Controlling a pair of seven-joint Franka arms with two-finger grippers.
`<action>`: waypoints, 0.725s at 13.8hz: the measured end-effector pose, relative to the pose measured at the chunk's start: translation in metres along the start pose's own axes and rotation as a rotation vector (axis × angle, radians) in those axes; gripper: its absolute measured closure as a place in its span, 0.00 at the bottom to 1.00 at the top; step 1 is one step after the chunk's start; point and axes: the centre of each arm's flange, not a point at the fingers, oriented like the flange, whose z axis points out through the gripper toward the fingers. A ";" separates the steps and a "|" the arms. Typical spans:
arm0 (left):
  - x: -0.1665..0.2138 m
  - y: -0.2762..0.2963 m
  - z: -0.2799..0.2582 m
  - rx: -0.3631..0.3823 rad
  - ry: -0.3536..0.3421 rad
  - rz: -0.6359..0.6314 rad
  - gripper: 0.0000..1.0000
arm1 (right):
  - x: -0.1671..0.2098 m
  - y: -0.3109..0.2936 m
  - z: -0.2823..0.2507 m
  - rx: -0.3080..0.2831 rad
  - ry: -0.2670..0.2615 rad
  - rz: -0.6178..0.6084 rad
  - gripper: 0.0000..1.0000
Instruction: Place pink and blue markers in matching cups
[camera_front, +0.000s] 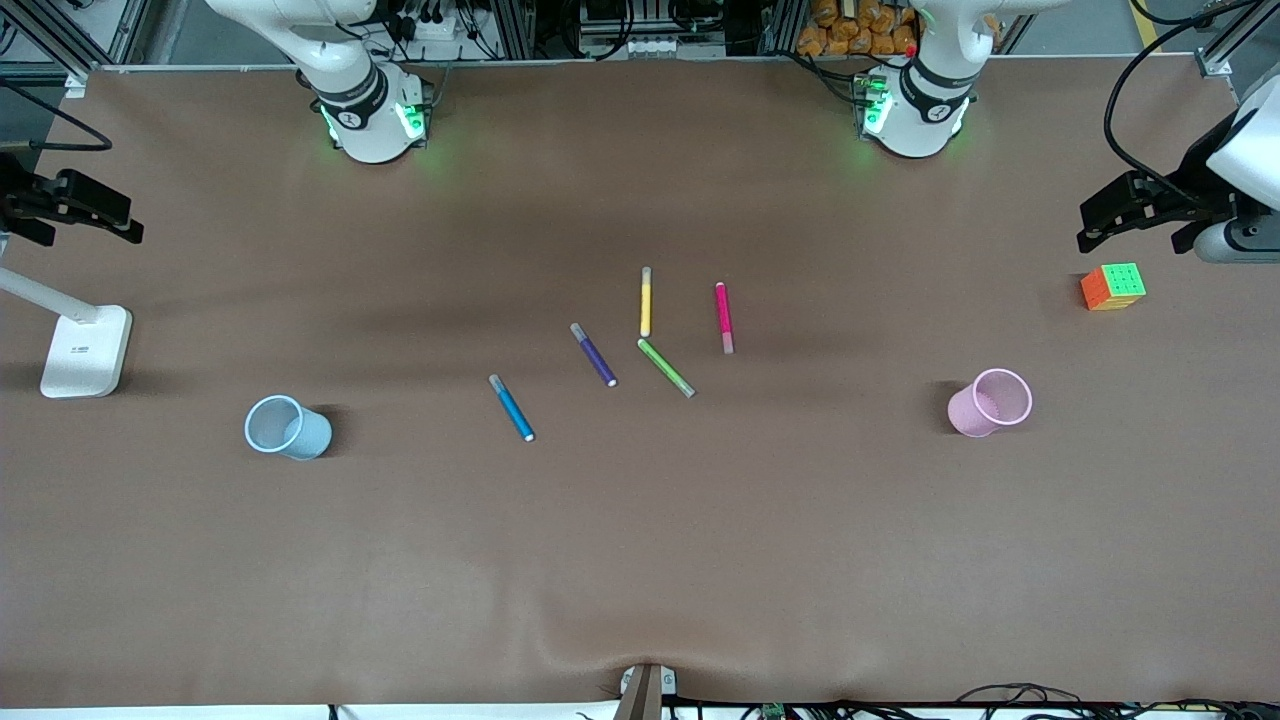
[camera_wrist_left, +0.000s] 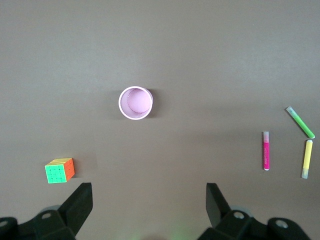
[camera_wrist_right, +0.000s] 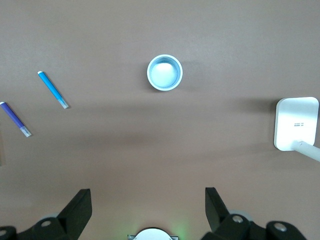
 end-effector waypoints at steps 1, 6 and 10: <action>0.000 0.000 0.000 0.000 0.000 0.000 0.00 | 0.000 0.000 0.000 0.000 -0.001 0.000 0.00; 0.000 0.001 0.000 0.000 -0.002 0.001 0.00 | 0.000 0.000 0.000 0.000 -0.001 0.001 0.00; -0.003 0.001 0.009 0.003 -0.046 0.006 0.00 | 0.000 -0.001 0.001 0.000 -0.002 -0.002 0.00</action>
